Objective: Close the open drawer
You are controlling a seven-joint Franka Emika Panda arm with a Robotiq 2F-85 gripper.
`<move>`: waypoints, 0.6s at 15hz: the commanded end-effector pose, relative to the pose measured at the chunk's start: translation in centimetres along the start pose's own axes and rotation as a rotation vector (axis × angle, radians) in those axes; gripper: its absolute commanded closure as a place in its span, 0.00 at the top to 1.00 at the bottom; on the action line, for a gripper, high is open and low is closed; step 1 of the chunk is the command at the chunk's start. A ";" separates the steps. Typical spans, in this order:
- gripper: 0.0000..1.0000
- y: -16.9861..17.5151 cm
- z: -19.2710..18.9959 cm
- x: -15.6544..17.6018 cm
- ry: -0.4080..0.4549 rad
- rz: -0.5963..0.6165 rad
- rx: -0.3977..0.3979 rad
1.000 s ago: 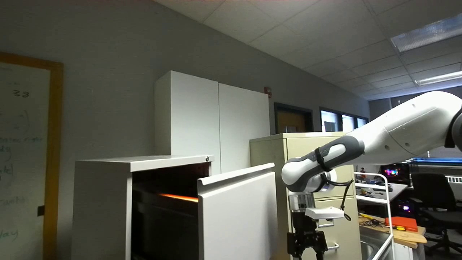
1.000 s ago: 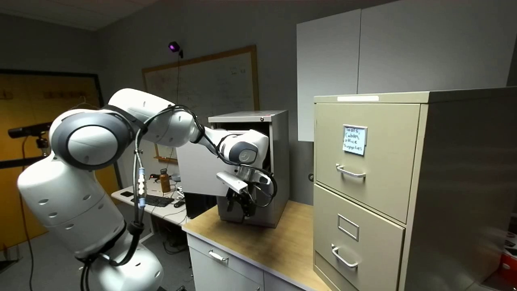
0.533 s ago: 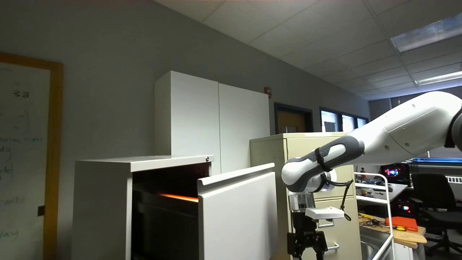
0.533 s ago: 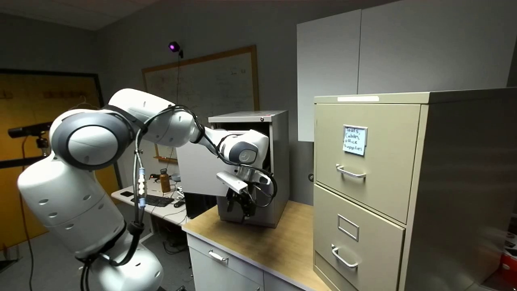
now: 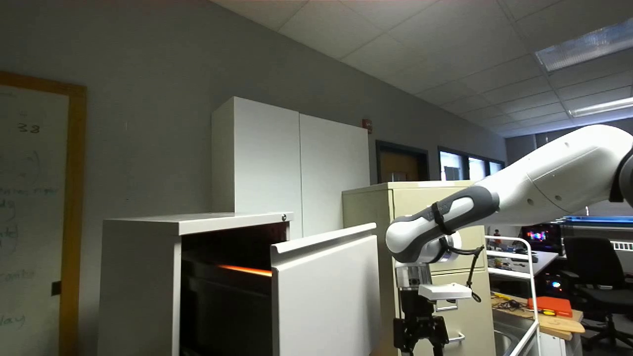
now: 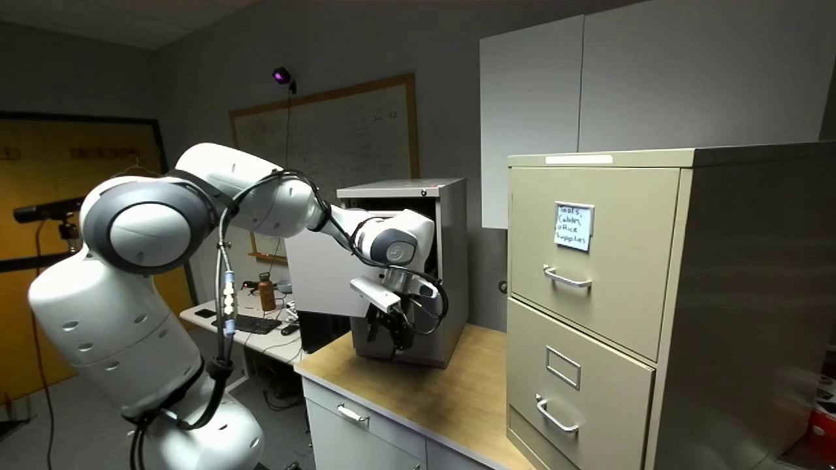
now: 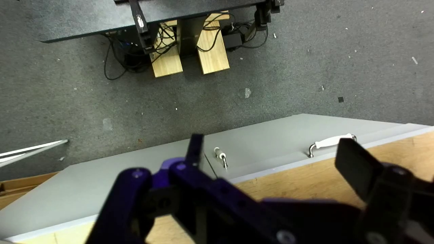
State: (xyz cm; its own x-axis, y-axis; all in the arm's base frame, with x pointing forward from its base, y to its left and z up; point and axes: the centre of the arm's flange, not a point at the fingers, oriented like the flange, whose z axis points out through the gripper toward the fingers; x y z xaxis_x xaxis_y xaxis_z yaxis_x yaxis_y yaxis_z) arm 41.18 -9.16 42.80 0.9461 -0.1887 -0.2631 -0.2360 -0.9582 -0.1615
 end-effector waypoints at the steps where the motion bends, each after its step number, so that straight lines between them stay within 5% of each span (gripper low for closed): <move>1: 1.00 0.0 0.0 0.0 0.000 0.003 -0.001; 9: 1.00 -0.3 -2.2 -0.7 0.082 0.024 -0.011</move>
State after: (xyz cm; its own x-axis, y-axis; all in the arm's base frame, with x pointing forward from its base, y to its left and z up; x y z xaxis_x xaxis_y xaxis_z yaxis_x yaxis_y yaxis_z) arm 41.34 -9.46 43.21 0.9499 -0.2043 -0.2367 -0.2451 -0.9566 -0.1579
